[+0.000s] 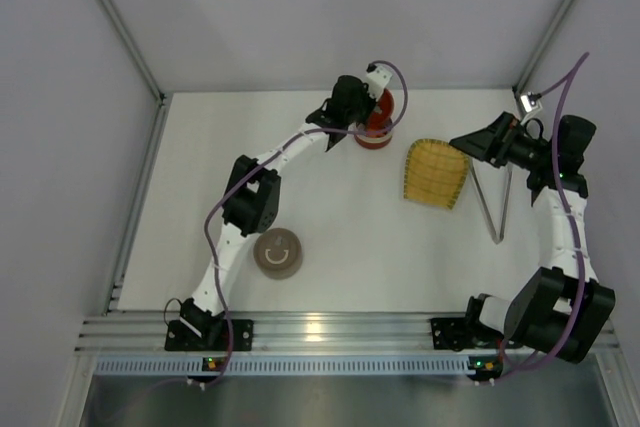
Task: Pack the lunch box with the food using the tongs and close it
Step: Move the packing box to the center of the board.
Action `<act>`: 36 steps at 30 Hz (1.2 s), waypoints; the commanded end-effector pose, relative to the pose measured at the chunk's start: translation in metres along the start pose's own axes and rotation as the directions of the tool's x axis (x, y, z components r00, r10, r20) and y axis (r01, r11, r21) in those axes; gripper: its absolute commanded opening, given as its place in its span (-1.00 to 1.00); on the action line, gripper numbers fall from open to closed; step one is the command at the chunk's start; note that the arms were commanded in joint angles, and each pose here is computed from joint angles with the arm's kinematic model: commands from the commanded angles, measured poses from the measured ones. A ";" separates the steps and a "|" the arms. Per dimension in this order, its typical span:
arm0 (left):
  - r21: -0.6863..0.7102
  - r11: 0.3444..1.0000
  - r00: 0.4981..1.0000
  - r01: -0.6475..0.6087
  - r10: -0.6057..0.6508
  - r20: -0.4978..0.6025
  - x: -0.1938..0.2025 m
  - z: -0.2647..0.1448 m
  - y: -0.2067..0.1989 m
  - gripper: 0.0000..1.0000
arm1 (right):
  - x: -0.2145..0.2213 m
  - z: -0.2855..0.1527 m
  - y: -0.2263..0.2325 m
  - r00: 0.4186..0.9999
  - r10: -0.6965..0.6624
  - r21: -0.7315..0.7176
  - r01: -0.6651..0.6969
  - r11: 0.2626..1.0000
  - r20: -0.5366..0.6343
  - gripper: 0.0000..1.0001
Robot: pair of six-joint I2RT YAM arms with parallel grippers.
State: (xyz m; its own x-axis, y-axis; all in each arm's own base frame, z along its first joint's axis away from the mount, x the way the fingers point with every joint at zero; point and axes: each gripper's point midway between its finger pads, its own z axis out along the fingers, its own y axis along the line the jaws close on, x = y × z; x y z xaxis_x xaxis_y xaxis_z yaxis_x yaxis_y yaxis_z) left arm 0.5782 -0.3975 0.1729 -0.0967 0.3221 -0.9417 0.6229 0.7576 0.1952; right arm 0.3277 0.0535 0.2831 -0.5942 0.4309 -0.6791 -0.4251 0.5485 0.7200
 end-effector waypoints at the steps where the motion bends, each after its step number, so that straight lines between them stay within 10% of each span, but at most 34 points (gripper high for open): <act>1: 0.001 1.000 0.996 0.007 -0.007 0.088 -0.017 0.010 0.000 -1.00 | 0.003 -0.004 0.000 1.000 -0.026 -0.012 0.026 1.000 -0.006 0.97; 24: 0.289 0.957 0.867 0.033 0.117 -0.484 0.069 -0.124 -0.064 -1.00 | 0.009 -0.005 -0.004 0.999 -0.027 -0.008 0.027 1.000 -0.043 0.99; 36: 0.171 0.985 0.860 -0.023 0.107 -0.498 -0.004 -0.160 -0.027 -1.00 | 0.012 -0.006 -0.002 0.999 -0.028 -0.007 0.028 1.000 -0.041 0.99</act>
State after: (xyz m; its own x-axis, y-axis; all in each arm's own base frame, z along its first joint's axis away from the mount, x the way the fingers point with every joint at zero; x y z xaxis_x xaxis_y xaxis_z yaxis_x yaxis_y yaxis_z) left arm 0.4295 -0.3380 0.1745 -0.4157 0.6518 -0.6343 0.7836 0.6107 0.1140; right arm 0.3211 0.0556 0.2634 -0.6414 0.4045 -0.6519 -0.4058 0.5422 0.7358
